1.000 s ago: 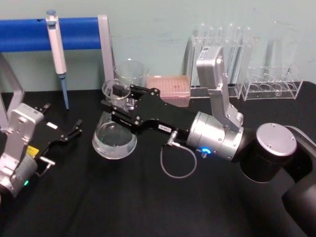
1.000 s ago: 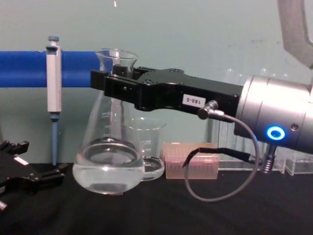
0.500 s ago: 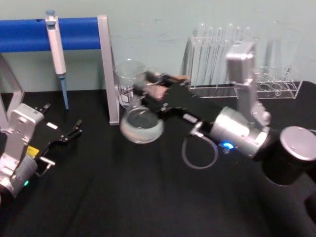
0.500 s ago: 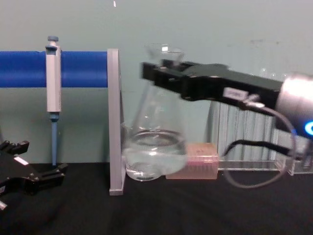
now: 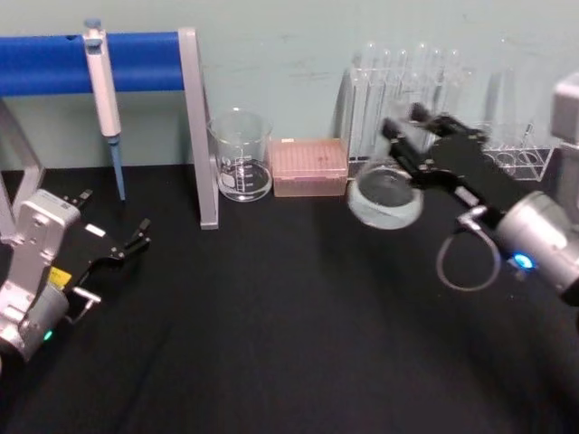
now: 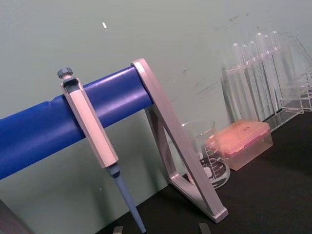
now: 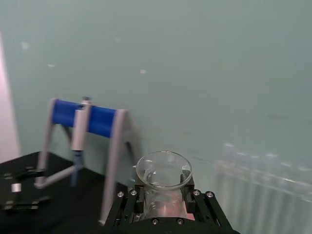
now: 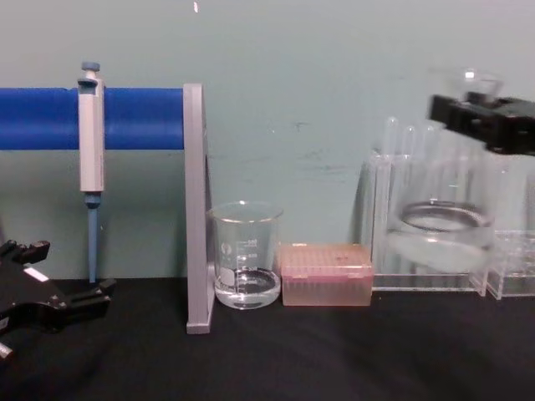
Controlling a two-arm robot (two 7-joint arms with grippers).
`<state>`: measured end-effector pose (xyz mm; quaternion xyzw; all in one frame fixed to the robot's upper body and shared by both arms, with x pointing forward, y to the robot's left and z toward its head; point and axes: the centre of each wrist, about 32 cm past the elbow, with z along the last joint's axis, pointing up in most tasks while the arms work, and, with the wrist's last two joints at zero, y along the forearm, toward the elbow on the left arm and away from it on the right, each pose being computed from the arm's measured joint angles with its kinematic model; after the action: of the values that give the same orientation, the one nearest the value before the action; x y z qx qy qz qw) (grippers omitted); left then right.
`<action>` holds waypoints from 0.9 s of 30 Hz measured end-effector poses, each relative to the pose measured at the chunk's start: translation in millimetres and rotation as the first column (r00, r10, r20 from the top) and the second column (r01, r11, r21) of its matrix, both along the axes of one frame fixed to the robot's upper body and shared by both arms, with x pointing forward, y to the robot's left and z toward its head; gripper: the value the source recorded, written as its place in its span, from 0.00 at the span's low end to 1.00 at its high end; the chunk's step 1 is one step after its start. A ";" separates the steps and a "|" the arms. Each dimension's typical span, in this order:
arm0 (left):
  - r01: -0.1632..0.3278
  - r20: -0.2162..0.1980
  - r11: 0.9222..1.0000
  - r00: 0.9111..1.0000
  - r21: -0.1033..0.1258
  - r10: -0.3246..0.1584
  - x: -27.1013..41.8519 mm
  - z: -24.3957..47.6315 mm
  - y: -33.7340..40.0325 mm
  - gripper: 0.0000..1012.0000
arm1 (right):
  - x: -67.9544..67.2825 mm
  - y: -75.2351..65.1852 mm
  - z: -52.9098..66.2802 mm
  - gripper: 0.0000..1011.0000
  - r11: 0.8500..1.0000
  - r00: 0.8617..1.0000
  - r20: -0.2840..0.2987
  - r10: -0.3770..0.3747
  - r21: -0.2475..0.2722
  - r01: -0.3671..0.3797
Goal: Grasp the erlenmeyer flask with one hand, shake it three times, then place it back.
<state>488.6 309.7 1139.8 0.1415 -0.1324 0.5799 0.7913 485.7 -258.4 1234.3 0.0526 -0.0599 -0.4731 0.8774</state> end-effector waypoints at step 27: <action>0.000 0.000 1.000 1.000 0.000 0.000 0.0 0.0 0.0 0.99 | -2.7 -2.1 -0.8 0.45 1.000 1.000 -0.029 -0.010 -0.024 0.009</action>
<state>488.6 309.7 1139.7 0.1415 -0.1324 0.5799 0.7913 483.0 -260.6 1233.5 0.0350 -0.0528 -0.4774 0.8764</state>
